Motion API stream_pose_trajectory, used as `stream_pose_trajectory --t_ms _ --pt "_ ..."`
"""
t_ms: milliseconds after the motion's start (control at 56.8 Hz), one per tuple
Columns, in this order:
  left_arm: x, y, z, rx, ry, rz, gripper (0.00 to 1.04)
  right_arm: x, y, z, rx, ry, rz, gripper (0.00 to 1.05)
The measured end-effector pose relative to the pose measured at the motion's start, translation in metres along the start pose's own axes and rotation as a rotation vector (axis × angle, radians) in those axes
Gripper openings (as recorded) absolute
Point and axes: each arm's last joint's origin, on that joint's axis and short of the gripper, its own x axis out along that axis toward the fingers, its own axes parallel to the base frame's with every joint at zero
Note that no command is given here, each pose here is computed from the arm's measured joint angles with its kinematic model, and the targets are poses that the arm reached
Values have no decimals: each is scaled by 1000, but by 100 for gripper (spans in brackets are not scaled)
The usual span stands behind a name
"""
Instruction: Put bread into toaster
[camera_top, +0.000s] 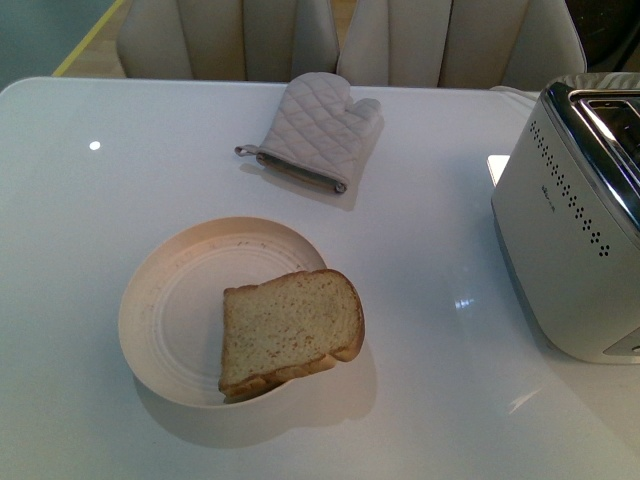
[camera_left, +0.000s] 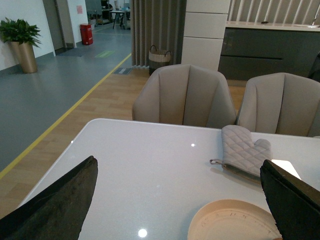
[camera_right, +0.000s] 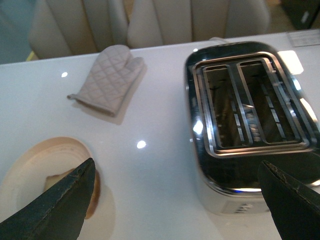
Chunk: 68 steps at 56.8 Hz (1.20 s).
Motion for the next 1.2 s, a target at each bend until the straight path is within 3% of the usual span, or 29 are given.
stream_pose_trajectory --t_ms 141,335,564,846,1198 --pt "0 0 0 0 0 0 97 32 26 0 20 82 85 96" --pt "0 0 0 0 0 0 97 74 45 -8 86 188 105 96" --pt "0 0 0 0 0 0 97 126 57 -39 210 371 118 96" --pt "0 0 0 0 0 0 97 177 61 -88 339 536 49 96" --pt "0 0 0 0 0 0 97 211 74 -106 420 603 62 96"
